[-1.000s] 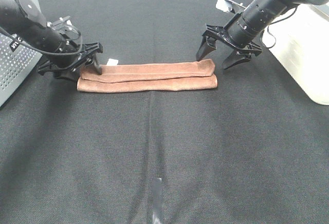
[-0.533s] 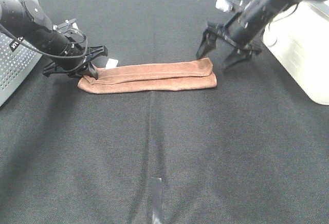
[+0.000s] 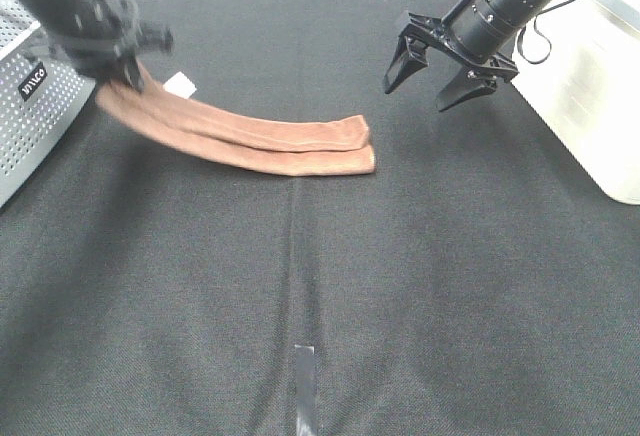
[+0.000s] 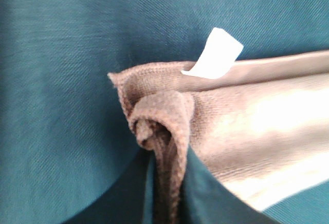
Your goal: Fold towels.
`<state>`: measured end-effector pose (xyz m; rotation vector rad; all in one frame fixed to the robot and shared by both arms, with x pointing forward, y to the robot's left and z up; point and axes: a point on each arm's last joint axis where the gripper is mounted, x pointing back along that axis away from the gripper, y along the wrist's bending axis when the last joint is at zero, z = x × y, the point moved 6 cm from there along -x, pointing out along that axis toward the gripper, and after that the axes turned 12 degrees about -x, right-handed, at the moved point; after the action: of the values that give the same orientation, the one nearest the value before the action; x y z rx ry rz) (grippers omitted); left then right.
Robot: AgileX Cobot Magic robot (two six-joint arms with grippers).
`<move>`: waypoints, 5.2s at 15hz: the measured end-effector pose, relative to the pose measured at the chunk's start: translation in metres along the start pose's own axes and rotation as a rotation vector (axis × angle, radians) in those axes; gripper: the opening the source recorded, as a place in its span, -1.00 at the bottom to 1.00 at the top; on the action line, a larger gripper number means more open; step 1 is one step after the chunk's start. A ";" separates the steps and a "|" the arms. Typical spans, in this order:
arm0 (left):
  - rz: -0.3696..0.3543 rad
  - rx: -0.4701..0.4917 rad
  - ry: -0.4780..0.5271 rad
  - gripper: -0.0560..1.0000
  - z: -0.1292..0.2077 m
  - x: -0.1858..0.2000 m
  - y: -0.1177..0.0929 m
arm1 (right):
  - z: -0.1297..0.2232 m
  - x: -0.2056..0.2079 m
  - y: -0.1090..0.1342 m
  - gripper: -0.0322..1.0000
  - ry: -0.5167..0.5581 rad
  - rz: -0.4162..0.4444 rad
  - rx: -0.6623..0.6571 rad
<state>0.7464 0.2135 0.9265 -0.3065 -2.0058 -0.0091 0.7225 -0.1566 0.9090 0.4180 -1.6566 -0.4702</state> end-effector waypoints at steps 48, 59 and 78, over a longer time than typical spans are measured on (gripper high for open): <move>0.230 0.007 -0.159 0.29 -0.034 0.051 -0.080 | 0.023 -0.056 0.018 0.55 0.196 -0.331 -0.007; 0.066 -0.186 -0.045 0.29 0.006 0.172 -0.071 | 0.037 0.122 0.077 0.55 -0.080 -0.021 0.143; -0.002 -0.241 -0.259 0.29 0.331 0.296 -0.061 | 0.330 0.192 -0.014 0.55 -0.153 0.343 0.173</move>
<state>0.3187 0.2636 1.0511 -0.4798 -2.2662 -0.2233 0.3698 -0.2478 1.0251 0.2204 -1.8798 -0.1050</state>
